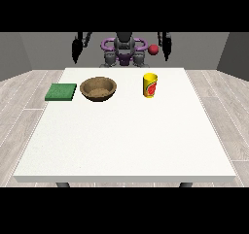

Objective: Pick the cup and pour the ball into the bowl, then pick the bowl and place it on the pad

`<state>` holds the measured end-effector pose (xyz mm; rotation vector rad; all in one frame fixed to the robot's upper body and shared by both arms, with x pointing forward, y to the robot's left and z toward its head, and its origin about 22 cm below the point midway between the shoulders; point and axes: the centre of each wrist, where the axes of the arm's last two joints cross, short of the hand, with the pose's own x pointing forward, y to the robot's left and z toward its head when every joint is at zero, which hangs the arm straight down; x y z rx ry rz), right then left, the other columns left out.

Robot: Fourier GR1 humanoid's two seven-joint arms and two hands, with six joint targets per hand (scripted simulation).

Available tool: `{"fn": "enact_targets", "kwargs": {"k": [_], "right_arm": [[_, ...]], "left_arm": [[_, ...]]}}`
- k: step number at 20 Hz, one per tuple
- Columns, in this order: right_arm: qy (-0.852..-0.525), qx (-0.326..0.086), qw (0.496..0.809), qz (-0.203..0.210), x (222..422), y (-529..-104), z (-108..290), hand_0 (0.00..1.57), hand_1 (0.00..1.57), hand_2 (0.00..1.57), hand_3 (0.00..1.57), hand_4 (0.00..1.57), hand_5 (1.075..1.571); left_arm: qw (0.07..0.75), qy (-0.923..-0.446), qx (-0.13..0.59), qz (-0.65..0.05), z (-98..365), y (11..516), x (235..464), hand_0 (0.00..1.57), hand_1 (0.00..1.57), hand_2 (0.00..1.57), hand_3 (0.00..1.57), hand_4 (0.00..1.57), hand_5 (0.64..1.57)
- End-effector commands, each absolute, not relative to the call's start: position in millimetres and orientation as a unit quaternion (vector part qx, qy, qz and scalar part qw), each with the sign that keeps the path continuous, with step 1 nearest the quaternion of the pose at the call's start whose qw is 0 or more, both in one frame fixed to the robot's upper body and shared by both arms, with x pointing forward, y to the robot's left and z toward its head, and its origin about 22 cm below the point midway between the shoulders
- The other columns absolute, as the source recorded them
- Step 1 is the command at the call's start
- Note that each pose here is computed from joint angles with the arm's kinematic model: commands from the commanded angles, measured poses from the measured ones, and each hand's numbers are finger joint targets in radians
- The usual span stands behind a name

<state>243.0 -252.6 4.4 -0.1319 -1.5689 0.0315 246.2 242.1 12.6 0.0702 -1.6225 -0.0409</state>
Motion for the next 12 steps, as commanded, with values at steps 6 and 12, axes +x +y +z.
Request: {"fn": "enact_targets", "kwargs": {"k": [6,12], "right_arm": [[-0.719,-0.056,0.692,0.03,248,-257,41,0.0,0.0,0.0,0.0,0.62,1.559],[-0.684,-0.028,0.728,-0.022,239,-292,55,0.0,0.0,0.0,0.0,0.58,1.562]], "left_arm": [[0.696,-0.716,0.051,-0.029,39,255,245,0.0,0.0,0.0,0.0,0.0,1.535],[0.743,-0.666,-0.054,0.036,82,163,232,0.0,0.0,0.0,0.0,0.0,1.537]]}}
